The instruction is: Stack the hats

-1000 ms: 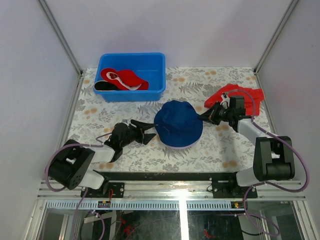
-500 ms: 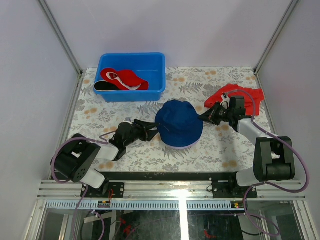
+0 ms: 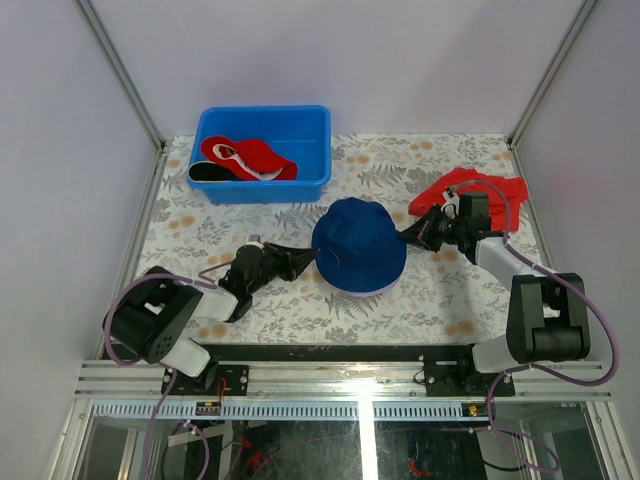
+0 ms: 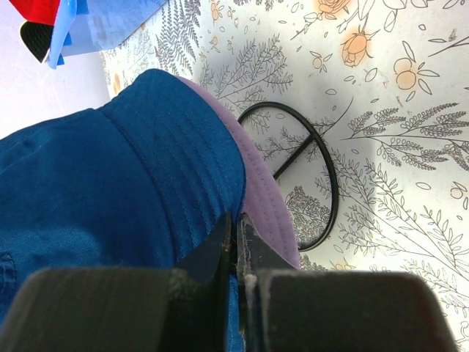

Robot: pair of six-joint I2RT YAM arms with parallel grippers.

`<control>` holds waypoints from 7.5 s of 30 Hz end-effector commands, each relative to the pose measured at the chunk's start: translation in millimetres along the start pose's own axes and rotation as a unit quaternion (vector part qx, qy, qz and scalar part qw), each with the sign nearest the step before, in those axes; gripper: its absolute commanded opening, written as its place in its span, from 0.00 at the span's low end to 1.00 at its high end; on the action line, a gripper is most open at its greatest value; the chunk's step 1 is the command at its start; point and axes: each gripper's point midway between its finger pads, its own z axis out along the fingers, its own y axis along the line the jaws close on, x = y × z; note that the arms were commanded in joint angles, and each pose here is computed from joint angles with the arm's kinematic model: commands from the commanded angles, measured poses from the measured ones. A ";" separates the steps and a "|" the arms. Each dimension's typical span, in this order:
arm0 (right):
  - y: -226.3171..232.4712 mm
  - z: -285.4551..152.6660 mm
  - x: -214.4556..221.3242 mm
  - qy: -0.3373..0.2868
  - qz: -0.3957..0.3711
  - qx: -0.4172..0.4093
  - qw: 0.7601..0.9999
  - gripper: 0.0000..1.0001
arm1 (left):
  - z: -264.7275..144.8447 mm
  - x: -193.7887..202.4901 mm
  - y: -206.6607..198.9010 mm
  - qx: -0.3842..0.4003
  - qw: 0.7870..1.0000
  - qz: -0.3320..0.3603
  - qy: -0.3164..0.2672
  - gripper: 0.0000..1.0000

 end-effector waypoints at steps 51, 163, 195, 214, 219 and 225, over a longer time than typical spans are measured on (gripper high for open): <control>19.8 -44.3 -45.5 -0.129 -0.094 0.067 0.985 0.70 | -40.5 -99.4 -50.7 -0.094 0.969 0.176 -0.145 0.59; 124.9 -319.0 -93.6 -0.545 -0.107 0.214 0.804 0.71 | 13.4 183.3 -340.3 0.342 0.892 0.044 0.292 0.00; 130.0 -312.1 -91.9 -0.526 -0.130 0.207 0.814 0.70 | -33.4 173.1 -268.6 0.368 0.876 0.067 0.304 0.00; 137.5 -269.9 -90.5 -0.463 -0.163 0.166 0.855 0.71 | -58.4 118.2 -189.3 0.313 0.889 0.118 0.313 0.00; 131.8 -211.4 -81.7 -0.375 -0.163 0.120 0.905 0.71 | -70.0 103.9 -174.4 0.301 0.897 0.131 0.297 0.00; 117.9 -170.8 -74.6 -0.314 -0.152 0.091 0.933 0.72 | -80.6 81.6 -150.9 0.275 0.910 0.140 0.276 0.00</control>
